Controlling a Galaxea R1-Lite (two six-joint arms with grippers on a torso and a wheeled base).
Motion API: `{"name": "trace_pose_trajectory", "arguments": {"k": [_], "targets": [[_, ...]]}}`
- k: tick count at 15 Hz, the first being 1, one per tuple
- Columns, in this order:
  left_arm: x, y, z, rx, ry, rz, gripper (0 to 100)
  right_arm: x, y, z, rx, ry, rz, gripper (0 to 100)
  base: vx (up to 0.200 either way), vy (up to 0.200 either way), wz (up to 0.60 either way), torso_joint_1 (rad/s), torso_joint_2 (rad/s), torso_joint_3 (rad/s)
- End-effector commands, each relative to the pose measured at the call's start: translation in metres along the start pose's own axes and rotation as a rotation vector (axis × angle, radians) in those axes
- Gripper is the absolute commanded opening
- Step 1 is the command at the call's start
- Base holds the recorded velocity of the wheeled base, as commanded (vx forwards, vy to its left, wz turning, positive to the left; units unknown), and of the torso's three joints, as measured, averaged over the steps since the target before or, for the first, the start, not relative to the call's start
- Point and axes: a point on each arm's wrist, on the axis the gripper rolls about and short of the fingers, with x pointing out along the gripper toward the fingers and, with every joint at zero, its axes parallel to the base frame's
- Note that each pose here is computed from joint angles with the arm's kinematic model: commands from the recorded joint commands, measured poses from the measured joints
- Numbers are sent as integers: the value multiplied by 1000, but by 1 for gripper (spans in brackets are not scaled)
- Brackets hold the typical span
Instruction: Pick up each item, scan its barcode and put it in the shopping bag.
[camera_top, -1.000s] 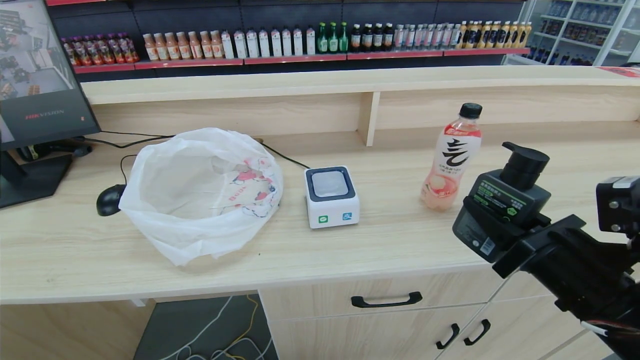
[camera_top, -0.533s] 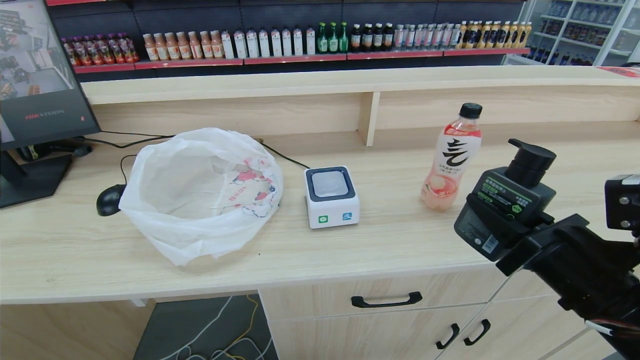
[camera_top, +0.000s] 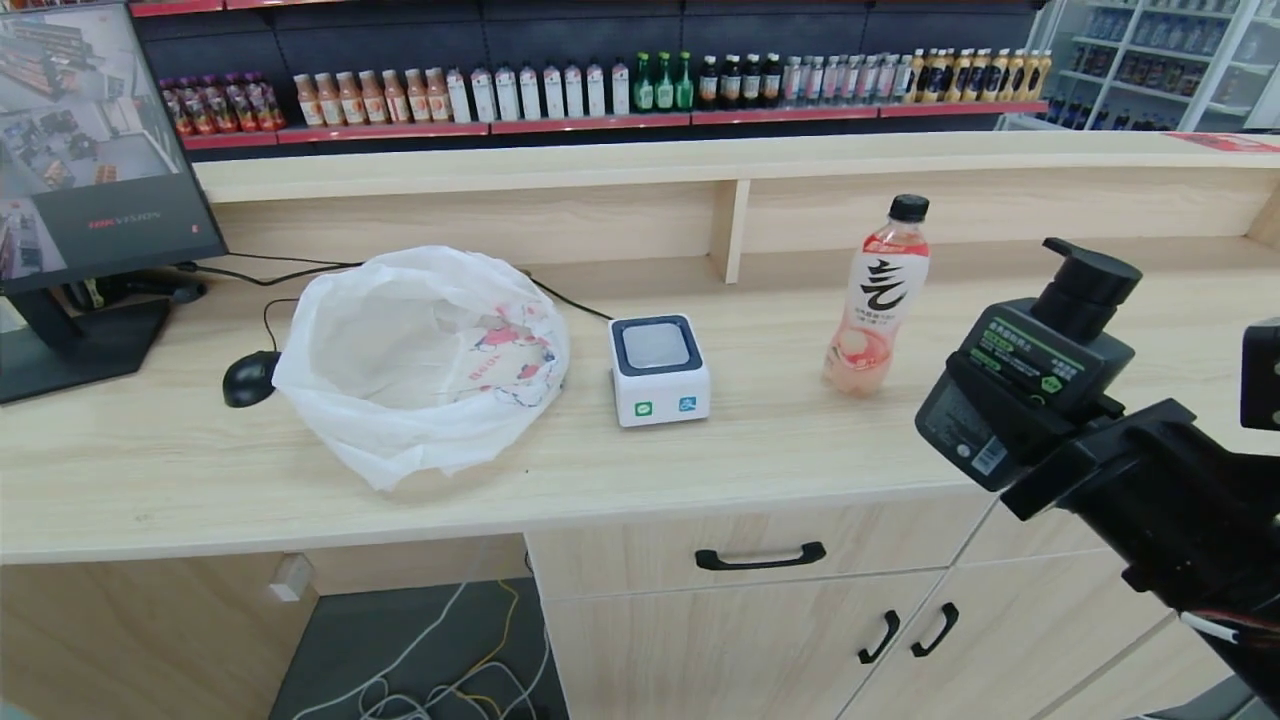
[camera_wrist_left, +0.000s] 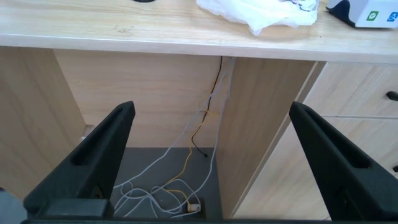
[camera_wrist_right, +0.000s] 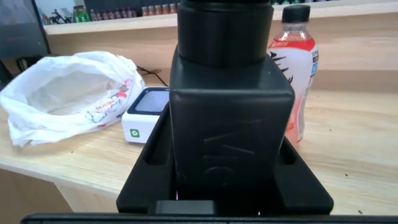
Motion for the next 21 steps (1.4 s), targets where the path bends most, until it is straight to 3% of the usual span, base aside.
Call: {"name": "trace_pose_trajectory", "arguments": {"k": [1,7,9,16,21], "targets": [[0,0,0,-1,0,1,100,5,-1,-2,-4,4,-7,0,0,0,0,0,0,0],[0,0,0,-3,0,1,100,10,-3,3,-5,-22,-18,0,0,200,0,12,6,-1],[0,0,0,-3,0,1,100,19,-6,11,-14,-70,-35,0,0,200,0,0,2,7],[0,0,0,-7,0,1,100,26,-8,10,-31,-70,-44,0,0,200,0,4,0,1],[0,0,0,-1,0,1,100,41,-7,8,-48,-82,-19,0,0,0,0,0,0,0]]}}
